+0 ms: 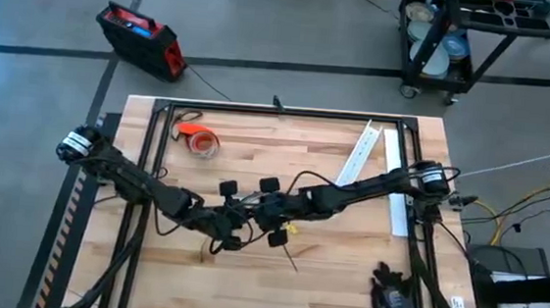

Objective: Ziptie cables
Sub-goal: Wrap the cables together using a black zip tie

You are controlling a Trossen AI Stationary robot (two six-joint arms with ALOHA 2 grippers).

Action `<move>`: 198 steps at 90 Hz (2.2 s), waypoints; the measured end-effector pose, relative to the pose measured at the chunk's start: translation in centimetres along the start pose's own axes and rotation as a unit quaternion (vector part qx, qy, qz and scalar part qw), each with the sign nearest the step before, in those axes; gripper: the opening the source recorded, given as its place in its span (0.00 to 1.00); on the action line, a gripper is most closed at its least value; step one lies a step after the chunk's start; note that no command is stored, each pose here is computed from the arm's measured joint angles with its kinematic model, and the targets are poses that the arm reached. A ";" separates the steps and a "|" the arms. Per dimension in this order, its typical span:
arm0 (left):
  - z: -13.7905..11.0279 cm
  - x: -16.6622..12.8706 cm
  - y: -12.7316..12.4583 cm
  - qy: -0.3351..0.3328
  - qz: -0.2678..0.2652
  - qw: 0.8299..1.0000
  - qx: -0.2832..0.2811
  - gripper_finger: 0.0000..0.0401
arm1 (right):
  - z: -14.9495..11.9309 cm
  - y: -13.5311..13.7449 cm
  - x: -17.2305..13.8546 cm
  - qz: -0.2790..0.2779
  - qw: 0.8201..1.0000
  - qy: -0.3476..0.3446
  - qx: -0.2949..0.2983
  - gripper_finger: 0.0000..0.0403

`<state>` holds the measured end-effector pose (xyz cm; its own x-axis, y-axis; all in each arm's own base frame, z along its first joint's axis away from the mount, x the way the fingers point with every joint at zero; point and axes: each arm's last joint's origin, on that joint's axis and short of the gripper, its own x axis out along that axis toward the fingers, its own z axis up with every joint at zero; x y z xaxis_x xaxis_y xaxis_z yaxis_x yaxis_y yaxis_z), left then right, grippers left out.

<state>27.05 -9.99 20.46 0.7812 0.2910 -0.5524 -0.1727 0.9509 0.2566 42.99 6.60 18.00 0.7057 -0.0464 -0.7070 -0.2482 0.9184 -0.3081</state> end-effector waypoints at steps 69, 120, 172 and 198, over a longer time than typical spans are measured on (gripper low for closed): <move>1.5 -6.7 3.5 -0.053 -0.024 0.998 -0.006 0.34 | 2.4 -1.4 -6.1 -0.040 0.998 -0.036 0.014 0.01; -4.9 -5.3 3.2 -0.430 -0.080 0.898 -0.048 0.33 | 1.7 -0.1 -6.6 -0.006 0.929 -0.366 0.054 0.01; -4.1 -3.4 2.1 -0.427 -0.077 0.900 -0.029 0.41 | 0.9 -0.4 -5.2 0.010 0.944 -0.321 0.080 0.02; -3.1 -4.8 2.7 -0.470 -0.087 0.878 -0.012 0.40 | 1.2 -0.4 -5.6 0.004 0.939 -0.335 0.079 0.02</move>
<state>21.00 -8.50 21.34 0.9450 -0.0643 0.3206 -0.0050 0.9775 0.2107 39.92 6.95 22.89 0.9764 0.1701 -0.1330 -0.1914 0.9668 -0.1693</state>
